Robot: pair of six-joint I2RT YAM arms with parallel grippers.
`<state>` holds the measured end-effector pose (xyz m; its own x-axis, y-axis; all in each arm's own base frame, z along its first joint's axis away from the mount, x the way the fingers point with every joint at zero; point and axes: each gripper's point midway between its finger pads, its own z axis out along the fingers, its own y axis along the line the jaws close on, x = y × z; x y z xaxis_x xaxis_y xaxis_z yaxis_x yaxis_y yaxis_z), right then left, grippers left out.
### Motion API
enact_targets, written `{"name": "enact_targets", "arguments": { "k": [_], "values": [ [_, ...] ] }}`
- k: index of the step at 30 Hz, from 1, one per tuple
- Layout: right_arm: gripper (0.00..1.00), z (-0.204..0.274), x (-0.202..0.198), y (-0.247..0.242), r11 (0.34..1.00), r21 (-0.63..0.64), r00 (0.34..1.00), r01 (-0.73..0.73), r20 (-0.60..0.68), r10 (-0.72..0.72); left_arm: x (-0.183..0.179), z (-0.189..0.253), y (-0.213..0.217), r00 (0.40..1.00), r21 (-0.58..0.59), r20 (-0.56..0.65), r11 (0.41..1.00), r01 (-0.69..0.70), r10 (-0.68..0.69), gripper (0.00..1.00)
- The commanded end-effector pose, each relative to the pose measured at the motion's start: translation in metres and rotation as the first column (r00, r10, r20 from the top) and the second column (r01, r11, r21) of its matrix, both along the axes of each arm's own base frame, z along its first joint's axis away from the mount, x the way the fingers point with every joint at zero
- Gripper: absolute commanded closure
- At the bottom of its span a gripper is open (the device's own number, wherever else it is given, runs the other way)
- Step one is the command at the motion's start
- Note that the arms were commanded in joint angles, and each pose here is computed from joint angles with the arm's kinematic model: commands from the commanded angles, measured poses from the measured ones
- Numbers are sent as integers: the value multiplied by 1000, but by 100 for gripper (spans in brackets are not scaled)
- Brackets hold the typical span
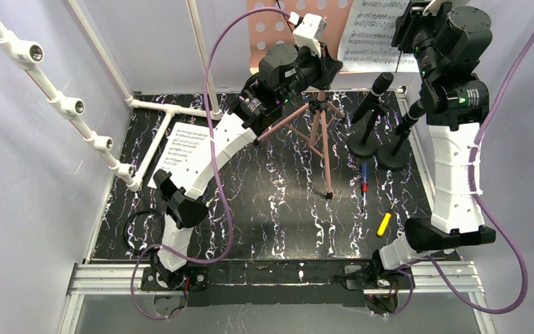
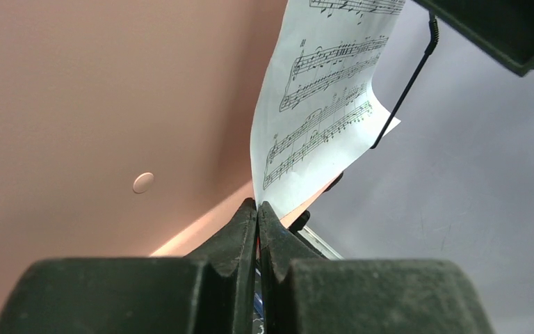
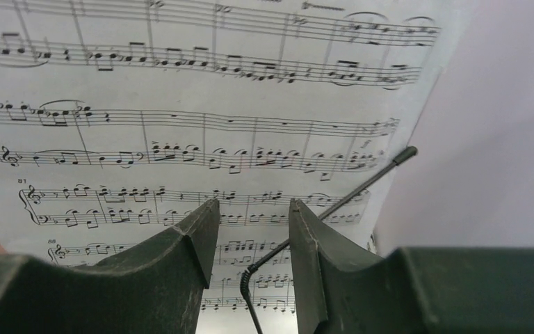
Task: Pack up the instrument practice props
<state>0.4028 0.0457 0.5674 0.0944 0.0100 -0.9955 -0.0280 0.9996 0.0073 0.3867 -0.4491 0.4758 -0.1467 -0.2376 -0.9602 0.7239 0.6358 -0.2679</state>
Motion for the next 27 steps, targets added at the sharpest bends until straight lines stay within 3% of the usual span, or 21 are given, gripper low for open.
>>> {"name": "enact_targets", "arguments": {
  "k": [1, 5, 17, 27],
  "values": [
    [49, 33, -28, -17, 993, 94, 991, 65, 106, -75, -12, 33, 19, 999, -42, 44, 999, -22, 24, 100],
    [47, 24, -22, -23, 984, 148, 991, 104, 71, -115, -12, 33, 20, 999, -42, 43, 999, -25, 27, 100],
    [38, 23, -22, -11, 926, 376, 995, 21, 80, -55, -13, 37, 25, 998, -47, 52, 998, -35, 38, 100],
    [32, 25, -26, -27, 900, 426, 985, 90, 95, -143, -12, 37, 28, 998, -49, 52, 998, -40, 43, 100]
  ]
}}
